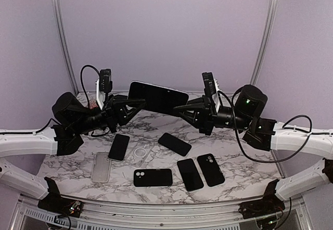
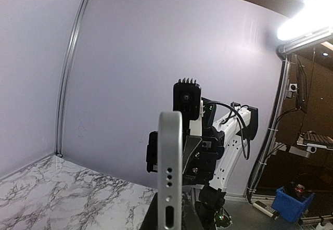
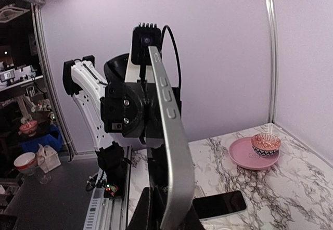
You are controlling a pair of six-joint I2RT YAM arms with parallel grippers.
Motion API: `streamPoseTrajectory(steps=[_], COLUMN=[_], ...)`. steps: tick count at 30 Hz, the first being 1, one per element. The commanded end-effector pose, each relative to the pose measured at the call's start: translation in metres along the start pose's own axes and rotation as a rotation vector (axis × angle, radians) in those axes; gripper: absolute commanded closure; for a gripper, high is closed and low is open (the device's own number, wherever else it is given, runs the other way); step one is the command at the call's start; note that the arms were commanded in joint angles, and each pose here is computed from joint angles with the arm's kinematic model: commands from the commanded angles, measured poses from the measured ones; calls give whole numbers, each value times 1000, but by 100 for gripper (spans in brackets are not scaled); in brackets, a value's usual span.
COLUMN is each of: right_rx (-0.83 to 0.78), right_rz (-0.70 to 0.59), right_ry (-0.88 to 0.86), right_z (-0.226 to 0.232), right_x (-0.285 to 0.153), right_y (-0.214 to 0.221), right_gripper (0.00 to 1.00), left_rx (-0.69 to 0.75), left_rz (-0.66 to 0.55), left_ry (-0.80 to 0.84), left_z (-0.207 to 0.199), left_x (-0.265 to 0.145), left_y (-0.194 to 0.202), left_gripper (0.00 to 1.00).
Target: Put the phone into the phone case
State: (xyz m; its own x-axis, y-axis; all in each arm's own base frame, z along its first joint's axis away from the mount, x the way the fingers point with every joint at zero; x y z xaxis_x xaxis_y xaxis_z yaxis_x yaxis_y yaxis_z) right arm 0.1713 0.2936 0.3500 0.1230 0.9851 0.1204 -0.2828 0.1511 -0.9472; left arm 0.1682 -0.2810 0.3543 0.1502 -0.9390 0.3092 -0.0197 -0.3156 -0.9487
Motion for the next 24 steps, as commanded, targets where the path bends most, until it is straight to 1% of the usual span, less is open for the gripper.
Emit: streamPoseTrajectory(steps=[1, 2, 3, 4, 5, 6, 7, 8, 9, 11, 12, 14, 16, 18, 21, 24], right_rx=[-94, -124, -134, -180, -198, -231, -237, -252, -264, -262, -259, -268, -300, -333, -351, -363], right_rz=[-28, -9, 18, 59, 122, 159, 252, 320, 387, 518, 576, 670, 728, 739, 709, 684], right_ry=[45, 60, 82, 109, 146, 173, 203, 225, 236, 240, 240, 239, 210, 182, 140, 114], right_z=[5, 5, 5, 3, 2, -1, -4, -7, -9, -14, -15, -15, -9, -3, 4, 9], right_x=[-6, -8, -10, -12, -15, -16, -19, -21, -23, -23, -22, -16, -6, 3, 9, 13], right_y=[-20, -20, -19, -18, -15, -13, -6, -1, 5, 17, 22, 29, 34, 33, 25, 21], right_gripper=[100, 100, 100, 100, 100, 100, 100, 100, 100, 100, 100, 100, 100, 100, 100, 100], left_rx=[25, 37, 61, 103, 168, 250, 309, 371, 425, 484, 486, 476, 456, 440, 407, 363], left_rz=[-49, -27, 3, 46, 145, 177, 311, 402, 481, 651, 714, 768, 778, 793, 820, 812], left_ry=[17, 18, 4, -20, -54, -81, -115, -144, -170, -166, -149, -91, -12, 58, 142, 222], left_z=[-5, -5, -4, -3, 1, 3, 7, 11, 14, 17, 17, 15, 10, 7, 3, -3], left_x=[-1, -2, -3, -5, -8, -10, -16, -21, -25, -31, -32, -28, -22, -19, -21, -22], left_y=[-3, 3, 7, 10, 22, 18, 31, 33, 34, 37, 38, 35, 37, 45, 62, 72], left_gripper=[100, 100, 87, 63, 44, 36, 30, 24, 21, 15, 13, 12, 12, 15, 21, 22])
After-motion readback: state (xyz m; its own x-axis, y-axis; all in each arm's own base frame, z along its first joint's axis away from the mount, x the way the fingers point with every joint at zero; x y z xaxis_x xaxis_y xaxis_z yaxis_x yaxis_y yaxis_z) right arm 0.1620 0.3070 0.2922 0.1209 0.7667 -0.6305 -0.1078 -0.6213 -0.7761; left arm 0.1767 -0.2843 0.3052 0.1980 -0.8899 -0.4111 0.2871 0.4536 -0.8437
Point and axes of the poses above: each gripper's point midway between its finger pads, its own x axis out along the fingers, its own z axis along the line the jaws close on, y = z × x, the point moved 7 cm from there along -x, back along the fingers, and after that the axes turned 10 degrees about x, right-handed, at the moved point
